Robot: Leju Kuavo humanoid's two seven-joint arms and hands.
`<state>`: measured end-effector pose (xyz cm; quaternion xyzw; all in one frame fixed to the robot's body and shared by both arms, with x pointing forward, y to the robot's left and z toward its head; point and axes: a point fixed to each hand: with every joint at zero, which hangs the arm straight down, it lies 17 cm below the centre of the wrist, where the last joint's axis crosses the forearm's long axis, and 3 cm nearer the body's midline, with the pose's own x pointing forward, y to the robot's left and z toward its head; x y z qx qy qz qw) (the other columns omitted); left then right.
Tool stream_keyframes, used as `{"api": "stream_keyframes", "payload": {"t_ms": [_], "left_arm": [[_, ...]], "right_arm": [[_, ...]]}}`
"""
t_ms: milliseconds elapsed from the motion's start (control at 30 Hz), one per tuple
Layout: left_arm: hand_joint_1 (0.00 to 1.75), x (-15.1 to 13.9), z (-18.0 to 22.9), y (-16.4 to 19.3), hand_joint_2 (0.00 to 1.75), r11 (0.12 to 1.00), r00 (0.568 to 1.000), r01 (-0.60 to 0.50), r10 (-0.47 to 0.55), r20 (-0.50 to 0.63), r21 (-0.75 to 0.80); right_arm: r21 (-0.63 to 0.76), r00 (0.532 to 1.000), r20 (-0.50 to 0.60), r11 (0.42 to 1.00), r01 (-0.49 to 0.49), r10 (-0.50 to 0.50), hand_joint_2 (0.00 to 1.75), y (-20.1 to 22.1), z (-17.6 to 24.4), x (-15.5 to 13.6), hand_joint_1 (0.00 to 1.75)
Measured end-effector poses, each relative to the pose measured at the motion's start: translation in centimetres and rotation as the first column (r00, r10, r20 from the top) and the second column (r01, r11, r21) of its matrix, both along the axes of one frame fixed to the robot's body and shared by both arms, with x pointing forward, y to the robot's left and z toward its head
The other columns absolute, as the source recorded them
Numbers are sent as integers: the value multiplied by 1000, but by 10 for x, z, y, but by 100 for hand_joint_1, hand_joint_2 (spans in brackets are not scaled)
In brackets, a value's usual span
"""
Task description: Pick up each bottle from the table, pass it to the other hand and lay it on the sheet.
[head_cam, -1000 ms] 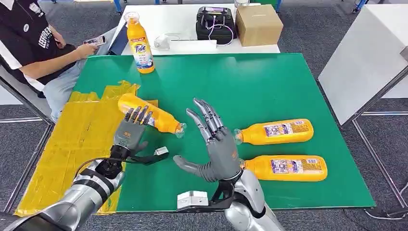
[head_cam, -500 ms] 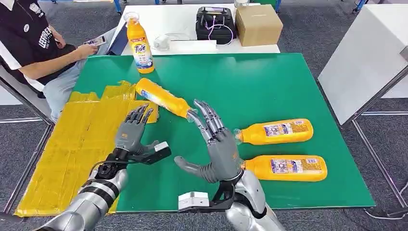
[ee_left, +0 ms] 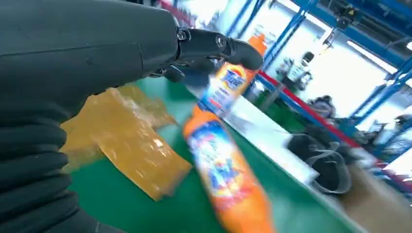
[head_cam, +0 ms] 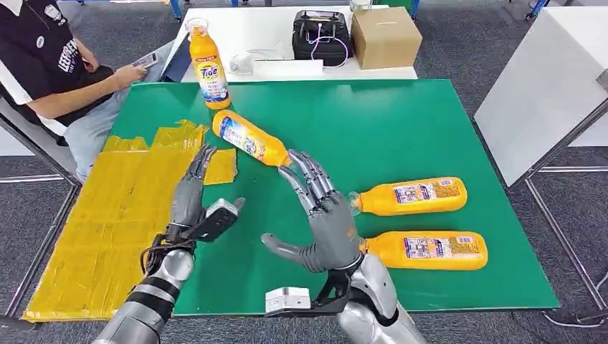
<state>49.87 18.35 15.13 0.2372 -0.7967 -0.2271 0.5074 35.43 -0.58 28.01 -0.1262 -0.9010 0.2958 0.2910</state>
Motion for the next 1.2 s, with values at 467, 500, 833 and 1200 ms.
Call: {"api": "stream_keyframes", "payload": {"t_ms": [467, 500, 833, 1200], "left_arm": [[0, -52, 60, 10, 175, 907, 991, 124, -92, 98, -403], [0, -54, 60, 11, 175, 904, 991, 123, -91, 97, -409], [0, -63, 34, 11, 175, 830, 985, 150, -171, 10, -537], [0, -80, 28, 1, 175, 760, 964, 212, -267, 1, -614]], "right_arm": [[-298, 938, 36, 892, 339, -344, 175, -93, -56, 50, 0], [-313, 930, 27, 881, 356, -366, 175, -104, -62, 53, 0], [-422, 844, -43, 776, 469, -534, 175, -200, -109, 70, 0], [-579, 784, -121, 685, 443, -609, 175, -280, -150, 85, 0]]}}
